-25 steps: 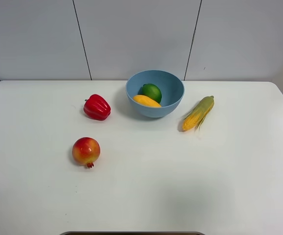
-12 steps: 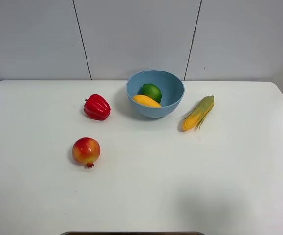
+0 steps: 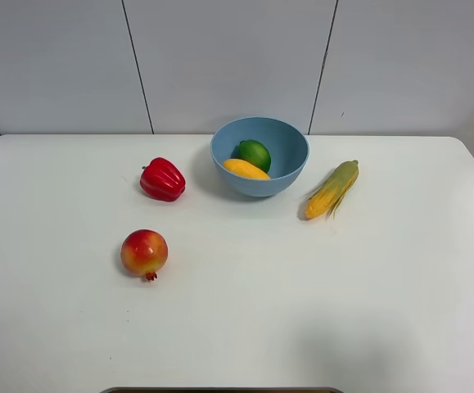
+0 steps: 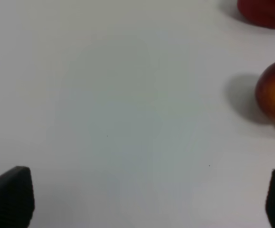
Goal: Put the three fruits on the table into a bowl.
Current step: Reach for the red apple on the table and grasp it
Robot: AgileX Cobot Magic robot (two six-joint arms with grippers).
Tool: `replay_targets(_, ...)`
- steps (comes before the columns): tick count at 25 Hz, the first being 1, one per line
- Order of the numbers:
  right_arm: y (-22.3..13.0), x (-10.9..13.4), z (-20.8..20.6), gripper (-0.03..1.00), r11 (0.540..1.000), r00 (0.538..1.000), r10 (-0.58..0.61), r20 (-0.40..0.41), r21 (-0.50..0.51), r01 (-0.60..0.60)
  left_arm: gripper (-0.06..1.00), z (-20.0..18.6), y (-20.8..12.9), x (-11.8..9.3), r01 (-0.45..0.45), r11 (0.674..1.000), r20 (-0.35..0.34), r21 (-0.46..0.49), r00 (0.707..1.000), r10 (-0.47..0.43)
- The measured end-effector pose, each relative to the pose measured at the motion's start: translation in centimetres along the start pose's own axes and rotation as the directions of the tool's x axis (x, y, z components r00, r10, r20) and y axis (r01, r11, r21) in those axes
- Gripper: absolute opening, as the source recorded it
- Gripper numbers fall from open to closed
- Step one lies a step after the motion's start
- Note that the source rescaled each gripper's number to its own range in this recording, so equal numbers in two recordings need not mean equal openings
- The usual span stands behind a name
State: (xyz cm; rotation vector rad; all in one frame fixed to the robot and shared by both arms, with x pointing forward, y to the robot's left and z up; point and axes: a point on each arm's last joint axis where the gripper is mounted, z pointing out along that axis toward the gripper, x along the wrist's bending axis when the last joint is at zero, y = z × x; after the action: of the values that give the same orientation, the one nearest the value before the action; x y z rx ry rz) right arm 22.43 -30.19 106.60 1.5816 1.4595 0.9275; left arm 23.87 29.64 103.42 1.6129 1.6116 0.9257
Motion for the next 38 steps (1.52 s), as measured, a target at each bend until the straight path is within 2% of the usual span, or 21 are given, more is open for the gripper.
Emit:
replay_targets(33, 0.0, 0.0, 0.0, 1.0, 1.0, 1.0, 0.0, 0.0, 0.0, 0.0, 1.0, 0.0, 0.0, 0.0, 0.007, 1.0, -0.001, -0.002, 1.0, -0.007)
replay_targets(38, 0.0, 0.0, 0.0, 1.0, 1.0, 1.0, 0.0, 0.0, 0.0, 0.0, 1.0, -1.2, 2.4, 0.1, 0.008, 1.0, -0.004, -0.014, 1.0, -0.008)
